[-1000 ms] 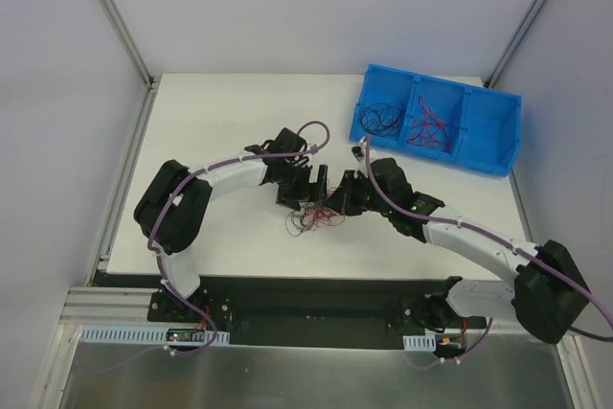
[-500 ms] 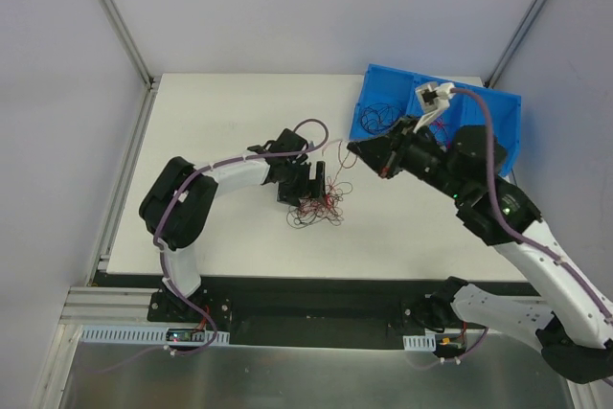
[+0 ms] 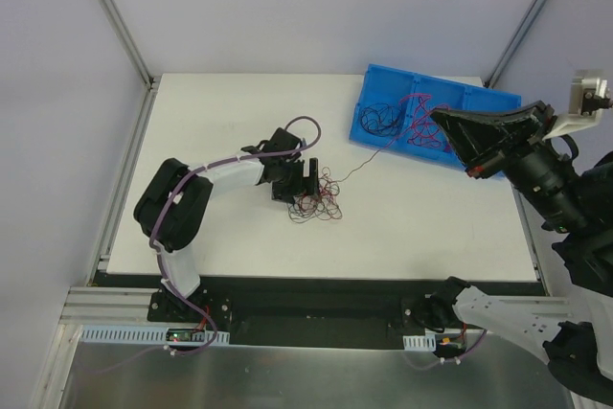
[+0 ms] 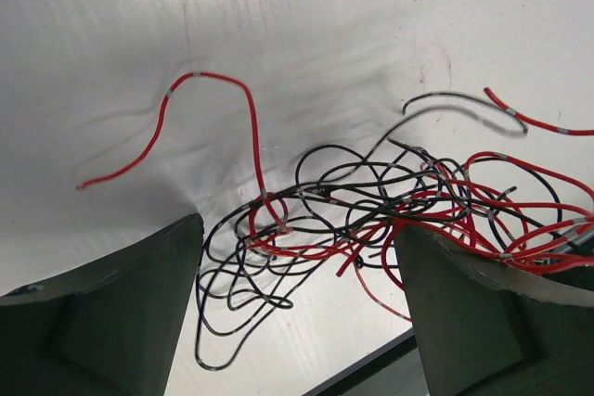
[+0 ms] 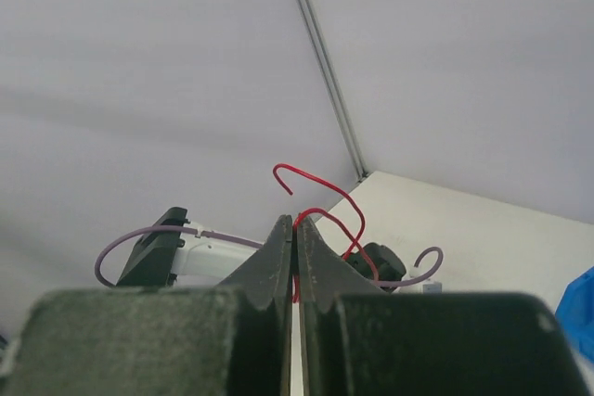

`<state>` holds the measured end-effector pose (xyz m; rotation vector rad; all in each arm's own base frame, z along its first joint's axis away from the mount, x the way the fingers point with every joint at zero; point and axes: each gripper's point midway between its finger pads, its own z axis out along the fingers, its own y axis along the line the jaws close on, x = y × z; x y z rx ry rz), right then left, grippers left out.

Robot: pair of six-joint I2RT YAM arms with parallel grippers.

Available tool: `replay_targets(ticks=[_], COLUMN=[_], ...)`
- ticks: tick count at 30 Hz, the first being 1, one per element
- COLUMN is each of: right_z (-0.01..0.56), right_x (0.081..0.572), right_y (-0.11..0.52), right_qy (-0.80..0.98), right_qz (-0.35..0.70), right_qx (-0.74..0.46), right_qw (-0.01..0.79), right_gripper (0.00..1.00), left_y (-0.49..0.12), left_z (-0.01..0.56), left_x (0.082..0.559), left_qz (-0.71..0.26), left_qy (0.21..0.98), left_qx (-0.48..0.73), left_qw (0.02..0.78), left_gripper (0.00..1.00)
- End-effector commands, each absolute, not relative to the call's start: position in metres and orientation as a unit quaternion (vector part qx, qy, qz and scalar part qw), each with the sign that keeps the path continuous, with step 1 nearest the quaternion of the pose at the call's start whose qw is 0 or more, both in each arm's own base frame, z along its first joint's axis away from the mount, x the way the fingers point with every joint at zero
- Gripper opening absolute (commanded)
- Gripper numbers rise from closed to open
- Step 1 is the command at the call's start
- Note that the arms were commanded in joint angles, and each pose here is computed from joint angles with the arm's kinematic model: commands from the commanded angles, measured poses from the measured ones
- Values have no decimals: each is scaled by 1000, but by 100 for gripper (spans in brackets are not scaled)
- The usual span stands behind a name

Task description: Untangle the cables

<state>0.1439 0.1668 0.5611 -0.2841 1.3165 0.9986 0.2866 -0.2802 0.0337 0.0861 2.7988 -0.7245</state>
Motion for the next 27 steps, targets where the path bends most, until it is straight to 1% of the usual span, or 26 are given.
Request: replay_targets(ticks=[1, 5, 9, 12, 16, 22, 27], right_z=[573, 611, 666, 692, 695, 672, 671], right_x=[149, 138, 115, 103, 117, 149, 144], right_y=[160, 145, 128, 116, 103, 100, 73], right_qy=[574, 537, 483, 445, 444, 487, 483], right_qz=[411, 395, 392, 382, 342, 279, 237], right_qx=[-134, -148, -168, -171, -139, -117, -93], right_qw=[695, 731, 764, 792, 816, 819, 838], right_gripper=[0, 0, 0, 0, 0, 0, 0], left_y=[-254, -247, -236, -228, -220, -212, -194], left_z=[20, 22, 11, 9, 12, 20, 27], left_x=[282, 284, 285, 288, 290, 290, 291], left_qz=[-204, -199, -194, -193, -191, -198, -207], left_qy=[971, 971, 974, 974, 973, 970, 964], left_qx=[14, 10, -6, -19, -30, -46, -89], left_qw=[122, 131, 117, 118, 126, 133, 140], left_gripper=[84, 84, 84, 84, 84, 86, 87])
